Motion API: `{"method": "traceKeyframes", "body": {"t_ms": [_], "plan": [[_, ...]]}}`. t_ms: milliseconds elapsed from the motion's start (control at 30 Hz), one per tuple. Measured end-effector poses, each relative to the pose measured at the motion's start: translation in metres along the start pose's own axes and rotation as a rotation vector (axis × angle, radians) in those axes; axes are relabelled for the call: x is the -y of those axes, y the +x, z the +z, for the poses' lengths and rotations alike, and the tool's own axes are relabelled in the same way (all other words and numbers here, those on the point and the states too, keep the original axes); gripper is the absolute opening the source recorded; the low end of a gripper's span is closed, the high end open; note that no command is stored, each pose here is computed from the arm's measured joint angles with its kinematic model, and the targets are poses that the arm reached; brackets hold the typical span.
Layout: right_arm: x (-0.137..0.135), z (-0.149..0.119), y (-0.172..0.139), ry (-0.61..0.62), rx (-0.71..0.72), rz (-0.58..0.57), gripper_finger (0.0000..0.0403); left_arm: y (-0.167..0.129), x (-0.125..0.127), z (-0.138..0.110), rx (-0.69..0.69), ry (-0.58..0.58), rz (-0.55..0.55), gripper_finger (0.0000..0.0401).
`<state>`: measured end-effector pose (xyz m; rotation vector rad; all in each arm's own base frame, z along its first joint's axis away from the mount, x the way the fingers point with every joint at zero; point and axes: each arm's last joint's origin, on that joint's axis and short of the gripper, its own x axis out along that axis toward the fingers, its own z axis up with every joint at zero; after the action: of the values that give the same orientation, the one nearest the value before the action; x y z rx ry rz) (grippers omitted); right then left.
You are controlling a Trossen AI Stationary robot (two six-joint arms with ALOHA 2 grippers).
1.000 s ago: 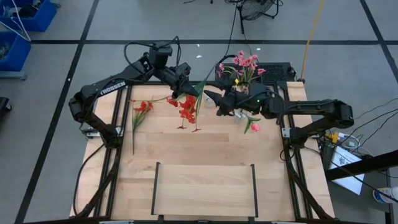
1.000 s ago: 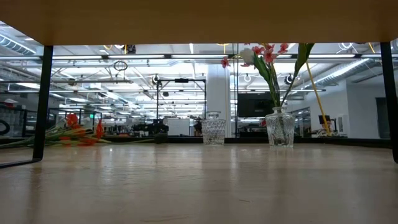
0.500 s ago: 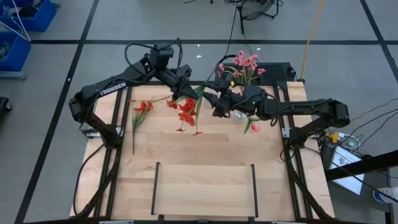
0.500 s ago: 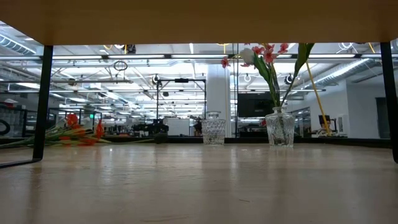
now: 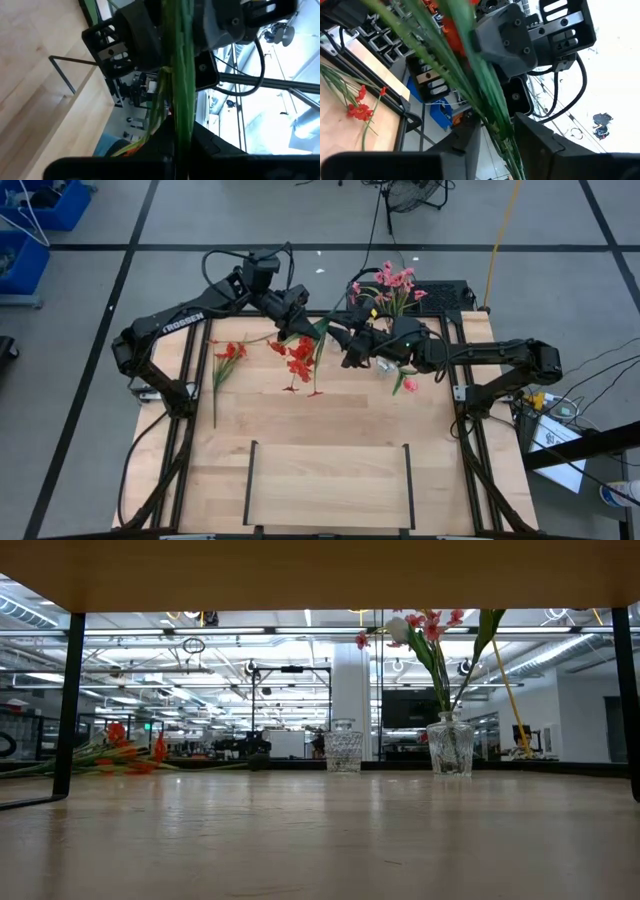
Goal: Pick and place flowers into a vace then onto a shelf
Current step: Put the right red flowers into the left transparent vase
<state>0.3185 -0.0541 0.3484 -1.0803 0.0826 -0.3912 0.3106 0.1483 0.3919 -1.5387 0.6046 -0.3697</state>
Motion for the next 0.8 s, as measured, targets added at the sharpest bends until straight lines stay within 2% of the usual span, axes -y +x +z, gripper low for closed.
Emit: {"method": "traceKeyframes", "body": {"t_ms": [233, 333, 567, 800], "plan": [[0.0, 0.0, 0.0, 0.037, -0.005, 0.002, 0.0033, 0.008, -0.001, 0.005, -0.057, 0.032, -0.031, 0.0008], [-0.001, -0.001, 0.0, 0.03, -0.033, -0.003, 0.0008, 0.012, -0.002, 0.007, -0.061, 0.04, -0.035, 0.0014], [-0.004, -0.005, 0.0, 0.053, -0.109, 0.005, 0.0004, 0.004, -0.003, 0.013, 0.003, 0.065, -0.029, 0.0072], [0.008, -0.007, -0.006, 0.104, -0.125, -0.035, 0.0002, -0.013, 0.002, 0.022, 0.06, 0.231, -0.061, 0.0145]]}}
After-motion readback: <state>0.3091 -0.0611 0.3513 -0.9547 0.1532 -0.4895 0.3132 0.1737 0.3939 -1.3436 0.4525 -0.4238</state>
